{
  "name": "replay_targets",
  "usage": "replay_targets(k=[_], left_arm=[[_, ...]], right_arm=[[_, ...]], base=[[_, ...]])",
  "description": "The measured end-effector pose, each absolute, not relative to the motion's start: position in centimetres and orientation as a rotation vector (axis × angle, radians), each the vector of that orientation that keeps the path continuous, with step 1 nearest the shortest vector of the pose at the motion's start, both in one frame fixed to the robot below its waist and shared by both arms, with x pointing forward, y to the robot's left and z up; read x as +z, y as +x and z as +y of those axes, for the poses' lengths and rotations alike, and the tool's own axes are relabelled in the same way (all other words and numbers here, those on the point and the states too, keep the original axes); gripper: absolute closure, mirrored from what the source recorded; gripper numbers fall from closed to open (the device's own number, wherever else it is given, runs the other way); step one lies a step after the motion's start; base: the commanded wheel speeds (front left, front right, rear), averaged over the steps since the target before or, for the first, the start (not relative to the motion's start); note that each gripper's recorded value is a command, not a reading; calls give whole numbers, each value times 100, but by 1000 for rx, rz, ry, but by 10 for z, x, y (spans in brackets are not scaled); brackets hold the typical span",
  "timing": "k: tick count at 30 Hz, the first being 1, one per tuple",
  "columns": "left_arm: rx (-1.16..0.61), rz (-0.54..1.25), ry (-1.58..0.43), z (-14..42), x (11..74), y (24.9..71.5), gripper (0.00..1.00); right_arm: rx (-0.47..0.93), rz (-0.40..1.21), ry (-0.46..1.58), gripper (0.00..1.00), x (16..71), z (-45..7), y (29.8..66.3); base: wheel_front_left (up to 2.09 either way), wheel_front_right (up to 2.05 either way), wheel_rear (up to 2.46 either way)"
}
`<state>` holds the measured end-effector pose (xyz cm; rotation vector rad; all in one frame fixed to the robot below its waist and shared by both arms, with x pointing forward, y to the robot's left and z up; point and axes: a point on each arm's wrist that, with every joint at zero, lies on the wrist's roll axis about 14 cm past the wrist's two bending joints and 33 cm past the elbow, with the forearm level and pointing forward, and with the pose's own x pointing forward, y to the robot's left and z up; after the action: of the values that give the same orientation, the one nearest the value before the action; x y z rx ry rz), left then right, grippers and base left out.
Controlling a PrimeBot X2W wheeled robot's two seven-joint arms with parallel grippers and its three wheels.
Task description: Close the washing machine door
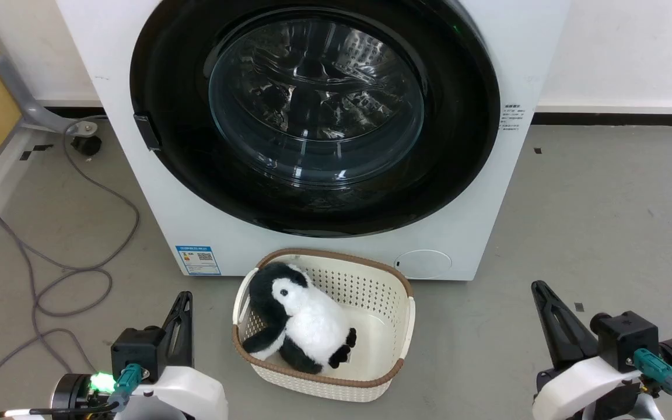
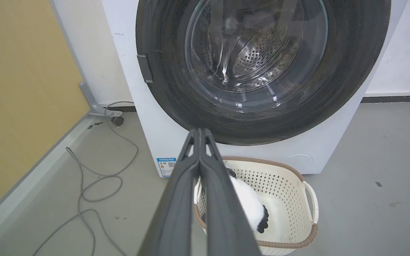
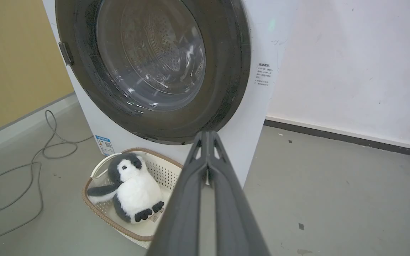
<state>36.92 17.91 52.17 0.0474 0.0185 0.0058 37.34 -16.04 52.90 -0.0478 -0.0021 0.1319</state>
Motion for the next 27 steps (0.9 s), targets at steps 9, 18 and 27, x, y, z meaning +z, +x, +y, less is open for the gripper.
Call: replay_targets(k=[9,18,27], left_arm=[[6,19,47,179,522,369,100],[6,19,48,179,522,369,100],[6,19,47,179,522,369,100]], right_arm=[[132,-2,-48,100,529,-160,373],[132,-2,-48,100,529,-160,373],[132,-2,-48,100,529,-160,373]], base=[[0,0,0],[0,0,0],[0,0,0]])
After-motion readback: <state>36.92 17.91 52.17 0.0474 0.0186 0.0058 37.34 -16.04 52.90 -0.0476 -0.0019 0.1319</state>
